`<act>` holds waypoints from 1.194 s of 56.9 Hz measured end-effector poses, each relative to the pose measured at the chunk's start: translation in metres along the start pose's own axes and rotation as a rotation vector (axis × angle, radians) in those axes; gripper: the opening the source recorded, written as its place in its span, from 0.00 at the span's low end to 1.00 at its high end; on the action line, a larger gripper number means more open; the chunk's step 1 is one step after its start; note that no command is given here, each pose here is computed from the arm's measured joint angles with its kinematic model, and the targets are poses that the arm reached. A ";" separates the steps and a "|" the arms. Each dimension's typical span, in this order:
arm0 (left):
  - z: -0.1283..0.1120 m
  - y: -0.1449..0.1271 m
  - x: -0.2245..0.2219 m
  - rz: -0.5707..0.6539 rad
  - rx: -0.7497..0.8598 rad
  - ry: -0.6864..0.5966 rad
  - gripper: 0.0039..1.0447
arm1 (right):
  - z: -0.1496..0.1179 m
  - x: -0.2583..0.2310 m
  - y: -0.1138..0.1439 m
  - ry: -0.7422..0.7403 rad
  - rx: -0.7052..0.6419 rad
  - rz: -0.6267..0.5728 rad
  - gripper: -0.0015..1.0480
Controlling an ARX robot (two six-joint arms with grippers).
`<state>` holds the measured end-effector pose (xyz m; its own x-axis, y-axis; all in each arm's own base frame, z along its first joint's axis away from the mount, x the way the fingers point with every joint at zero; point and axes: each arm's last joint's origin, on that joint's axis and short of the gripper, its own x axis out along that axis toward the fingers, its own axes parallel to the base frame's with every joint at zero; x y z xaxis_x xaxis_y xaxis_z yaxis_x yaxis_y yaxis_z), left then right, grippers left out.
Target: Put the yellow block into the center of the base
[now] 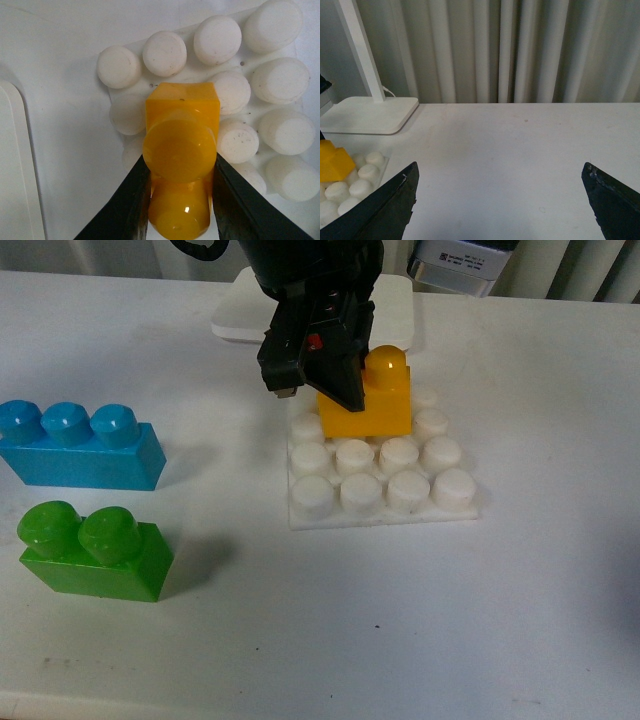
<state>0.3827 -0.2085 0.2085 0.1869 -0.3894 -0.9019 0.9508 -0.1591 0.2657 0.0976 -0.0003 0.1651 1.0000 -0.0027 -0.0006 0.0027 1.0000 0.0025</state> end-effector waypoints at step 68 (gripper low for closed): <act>0.021 0.002 0.029 -0.001 0.111 0.156 0.46 | 0.000 0.000 0.000 0.000 0.000 0.000 0.91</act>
<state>0.3850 -0.2398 0.1898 0.2304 -0.2457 -0.9416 0.9195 -0.2617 0.2933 0.0976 -0.0003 0.1651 1.0000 -0.0027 -0.0006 0.0027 1.0000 0.0025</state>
